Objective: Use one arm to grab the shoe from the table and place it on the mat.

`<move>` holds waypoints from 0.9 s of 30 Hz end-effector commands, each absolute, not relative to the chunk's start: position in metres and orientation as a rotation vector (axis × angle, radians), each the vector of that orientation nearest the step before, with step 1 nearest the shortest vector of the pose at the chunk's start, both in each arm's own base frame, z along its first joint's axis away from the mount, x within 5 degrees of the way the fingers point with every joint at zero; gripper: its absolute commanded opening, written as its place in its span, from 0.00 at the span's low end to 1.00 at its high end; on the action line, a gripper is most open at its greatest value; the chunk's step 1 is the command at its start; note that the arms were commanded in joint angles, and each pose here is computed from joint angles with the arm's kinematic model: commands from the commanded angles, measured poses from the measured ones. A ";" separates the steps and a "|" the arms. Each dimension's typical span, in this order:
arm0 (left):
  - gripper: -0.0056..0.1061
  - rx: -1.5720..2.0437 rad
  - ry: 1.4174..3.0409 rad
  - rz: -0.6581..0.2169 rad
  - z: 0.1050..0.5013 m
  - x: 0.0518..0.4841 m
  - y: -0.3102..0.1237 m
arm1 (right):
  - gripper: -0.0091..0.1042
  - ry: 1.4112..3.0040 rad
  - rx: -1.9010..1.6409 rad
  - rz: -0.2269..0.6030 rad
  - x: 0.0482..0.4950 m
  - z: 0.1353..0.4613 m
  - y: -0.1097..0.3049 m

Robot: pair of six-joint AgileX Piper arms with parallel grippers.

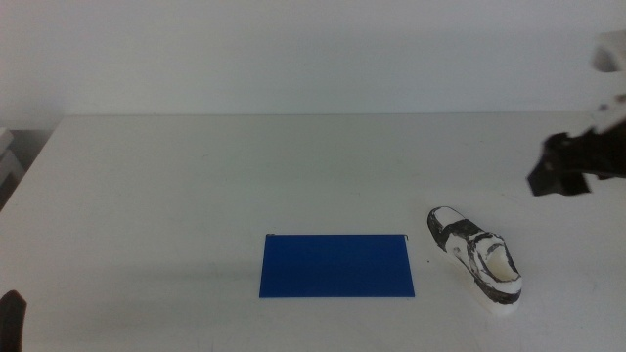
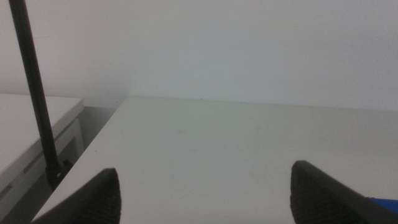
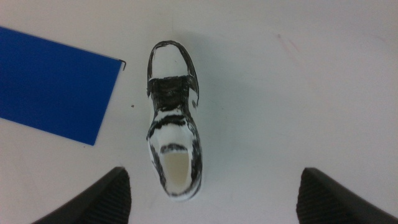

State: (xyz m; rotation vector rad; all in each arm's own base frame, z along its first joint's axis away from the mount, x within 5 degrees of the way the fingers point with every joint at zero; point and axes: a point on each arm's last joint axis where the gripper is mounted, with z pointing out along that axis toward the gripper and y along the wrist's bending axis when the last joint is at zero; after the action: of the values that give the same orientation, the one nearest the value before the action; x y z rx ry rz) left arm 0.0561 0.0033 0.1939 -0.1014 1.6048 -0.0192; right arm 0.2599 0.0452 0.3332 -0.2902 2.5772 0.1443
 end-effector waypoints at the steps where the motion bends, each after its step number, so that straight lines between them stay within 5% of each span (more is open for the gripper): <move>1: 0.89 -0.091 1.522 -0.036 0.200 0.056 0.002 | 0.81 2.546 -0.301 0.108 0.277 0.344 0.053; 17: 0.89 -0.091 1.522 -0.036 0.200 0.056 0.002 | 0.81 2.796 -0.517 0.047 0.338 0.247 0.102; 27: 0.89 -0.091 1.522 -0.036 0.200 0.056 0.002 | 0.80 2.825 -0.529 0.036 0.351 0.219 0.106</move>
State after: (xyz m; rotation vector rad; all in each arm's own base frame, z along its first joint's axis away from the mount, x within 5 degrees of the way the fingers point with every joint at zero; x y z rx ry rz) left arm 0.0561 0.0033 0.1939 -0.1014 1.6048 -0.0192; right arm 0.3465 0.1059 0.1966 -0.5297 2.9165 0.0422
